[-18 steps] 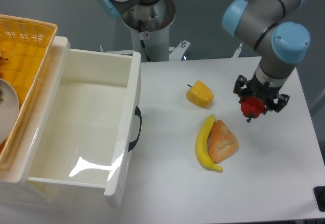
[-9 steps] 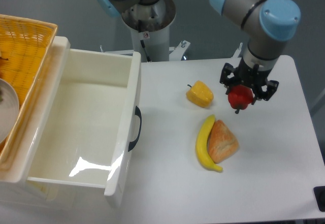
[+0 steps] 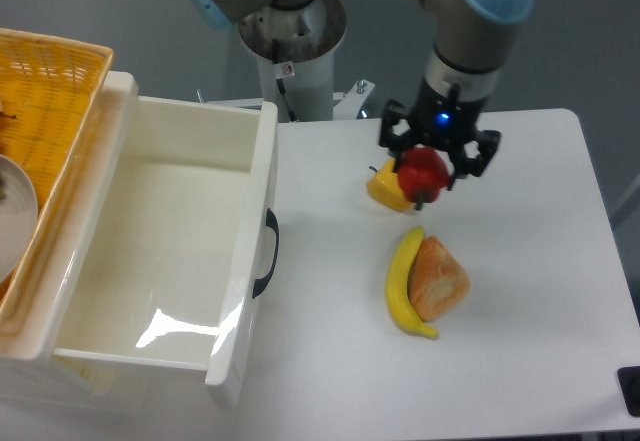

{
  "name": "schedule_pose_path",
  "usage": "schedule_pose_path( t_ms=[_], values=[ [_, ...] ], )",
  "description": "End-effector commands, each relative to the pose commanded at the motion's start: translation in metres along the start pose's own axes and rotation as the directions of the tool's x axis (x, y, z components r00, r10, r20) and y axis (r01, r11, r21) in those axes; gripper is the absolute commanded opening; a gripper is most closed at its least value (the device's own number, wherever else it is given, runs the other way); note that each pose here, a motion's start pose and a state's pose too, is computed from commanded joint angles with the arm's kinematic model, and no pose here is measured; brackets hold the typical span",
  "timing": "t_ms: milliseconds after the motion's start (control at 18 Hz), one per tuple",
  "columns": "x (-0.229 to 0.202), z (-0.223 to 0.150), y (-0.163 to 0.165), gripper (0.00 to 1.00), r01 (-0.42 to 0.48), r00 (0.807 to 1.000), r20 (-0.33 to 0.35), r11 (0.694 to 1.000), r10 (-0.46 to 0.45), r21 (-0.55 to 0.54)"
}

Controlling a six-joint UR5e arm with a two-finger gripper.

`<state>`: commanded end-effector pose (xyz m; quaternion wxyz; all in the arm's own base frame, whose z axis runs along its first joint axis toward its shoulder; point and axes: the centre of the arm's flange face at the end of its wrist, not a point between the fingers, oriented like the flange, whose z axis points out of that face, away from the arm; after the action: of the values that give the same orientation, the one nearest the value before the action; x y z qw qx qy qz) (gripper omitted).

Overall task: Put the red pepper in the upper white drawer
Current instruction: 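Carry the red pepper over the open white drawer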

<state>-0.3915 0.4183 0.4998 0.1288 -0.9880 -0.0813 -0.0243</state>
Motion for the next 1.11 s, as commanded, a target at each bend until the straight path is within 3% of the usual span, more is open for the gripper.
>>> schedule_pose_path(
  t_ms=[444,778,1111],
  values=[
    [0.07,-0.031,-0.024,0.16,-0.015,0.999,-0.028,0.995,0.018,0.102],
    [0.121,-0.014,-0.056,0.16,-0.079,0.996,-0.038,0.99,0.084,0.119],
    [0.162,0.018,-0.077,0.16,-0.175,0.98,-0.08,0.981,0.182,0.087]
  ],
)
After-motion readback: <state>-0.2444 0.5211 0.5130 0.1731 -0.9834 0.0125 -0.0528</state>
